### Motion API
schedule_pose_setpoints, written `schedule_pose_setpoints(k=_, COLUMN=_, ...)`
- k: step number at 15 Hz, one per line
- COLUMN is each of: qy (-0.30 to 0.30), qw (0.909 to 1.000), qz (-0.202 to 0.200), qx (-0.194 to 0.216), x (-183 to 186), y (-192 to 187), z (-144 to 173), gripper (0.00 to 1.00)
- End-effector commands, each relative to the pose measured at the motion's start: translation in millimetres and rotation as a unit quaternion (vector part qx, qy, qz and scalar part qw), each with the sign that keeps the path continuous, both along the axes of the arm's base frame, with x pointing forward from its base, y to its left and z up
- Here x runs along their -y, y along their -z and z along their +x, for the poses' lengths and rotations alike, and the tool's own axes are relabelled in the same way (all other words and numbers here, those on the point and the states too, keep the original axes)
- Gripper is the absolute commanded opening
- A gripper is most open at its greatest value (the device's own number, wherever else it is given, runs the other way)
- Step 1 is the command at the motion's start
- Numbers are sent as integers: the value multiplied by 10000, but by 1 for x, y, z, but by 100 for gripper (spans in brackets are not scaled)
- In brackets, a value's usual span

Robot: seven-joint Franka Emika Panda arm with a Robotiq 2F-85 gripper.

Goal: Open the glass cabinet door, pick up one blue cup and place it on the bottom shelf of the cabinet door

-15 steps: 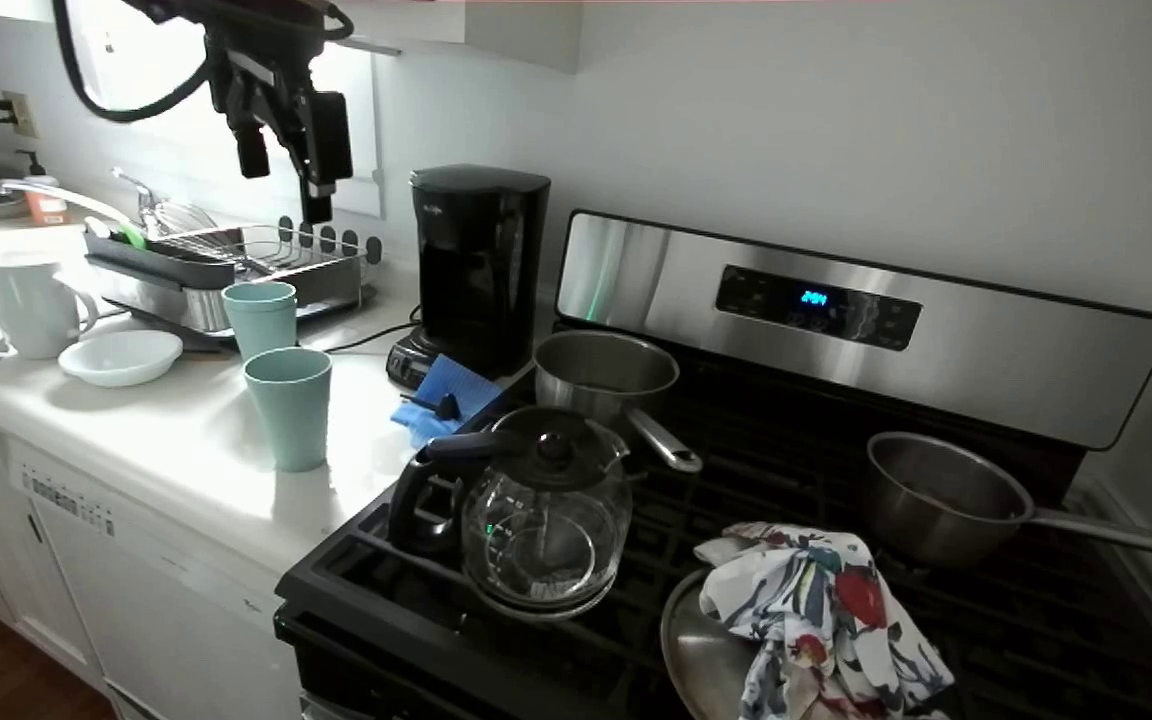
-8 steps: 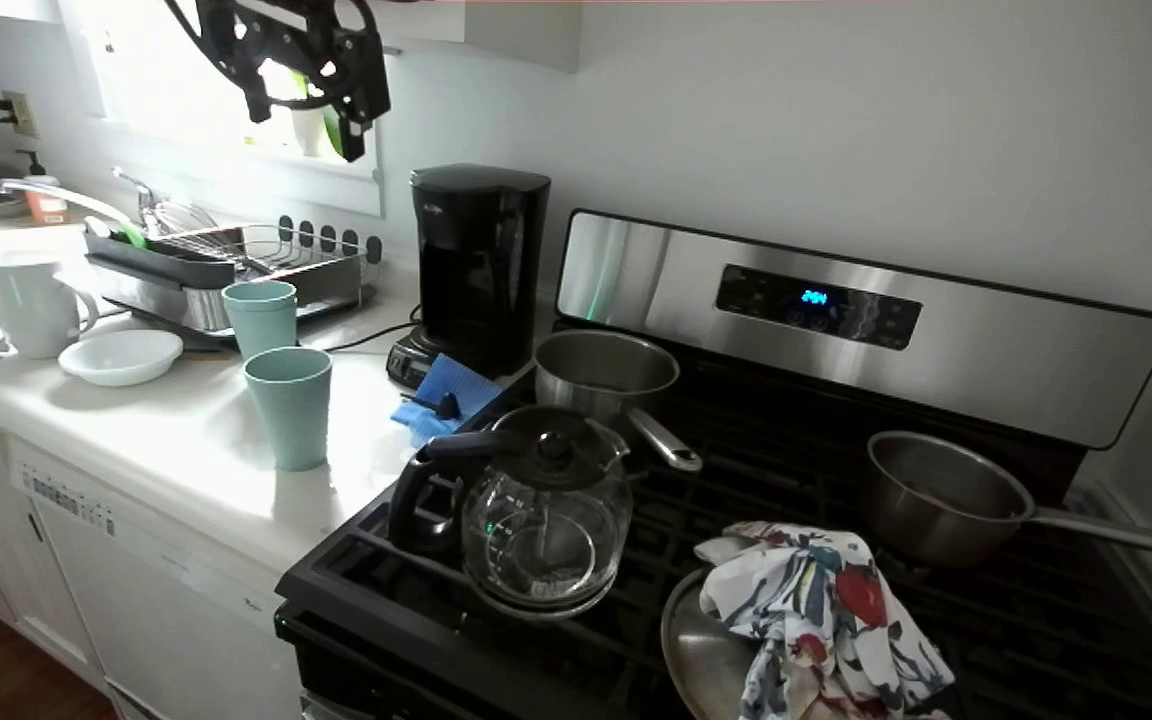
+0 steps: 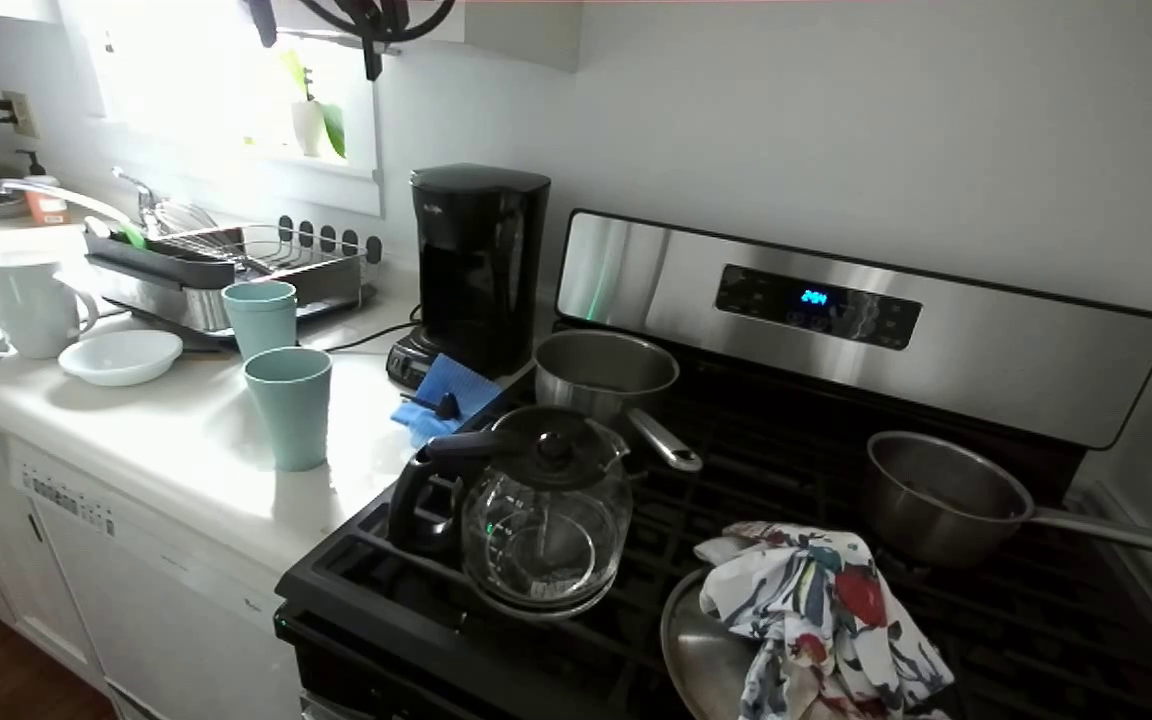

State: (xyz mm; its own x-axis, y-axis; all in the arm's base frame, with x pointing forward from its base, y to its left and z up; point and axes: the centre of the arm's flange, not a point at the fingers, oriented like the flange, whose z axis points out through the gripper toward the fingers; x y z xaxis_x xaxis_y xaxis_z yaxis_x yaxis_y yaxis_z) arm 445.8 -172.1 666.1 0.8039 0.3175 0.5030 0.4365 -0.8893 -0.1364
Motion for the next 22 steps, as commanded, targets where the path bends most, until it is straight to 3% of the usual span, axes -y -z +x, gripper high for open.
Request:
schedule_pose_setpoints(k=1, qy=-37, qw=10000, qz=-26, qx=27, x=-3, y=-5, z=1, gripper=100)
schedule_pose_setpoints(k=5, qy=-78, qw=9999, qz=-60, qx=50, x=-6, y=-9, z=4, gripper=100)
schedule_pose_setpoints(k=9, qy=-341, qw=9963, qz=145, qx=777, x=13, y=-22, z=13, gripper=100)
schedule_pose_setpoints(k=13, qy=-721, qw=9883, qz=486, qx=1250, x=26, y=-29, z=18, gripper=100)
schedule_pose_setpoints(k=22, qy=-1588, qw=9697, qz=928, qx=1606, x=31, y=-44, z=43, gripper=100)
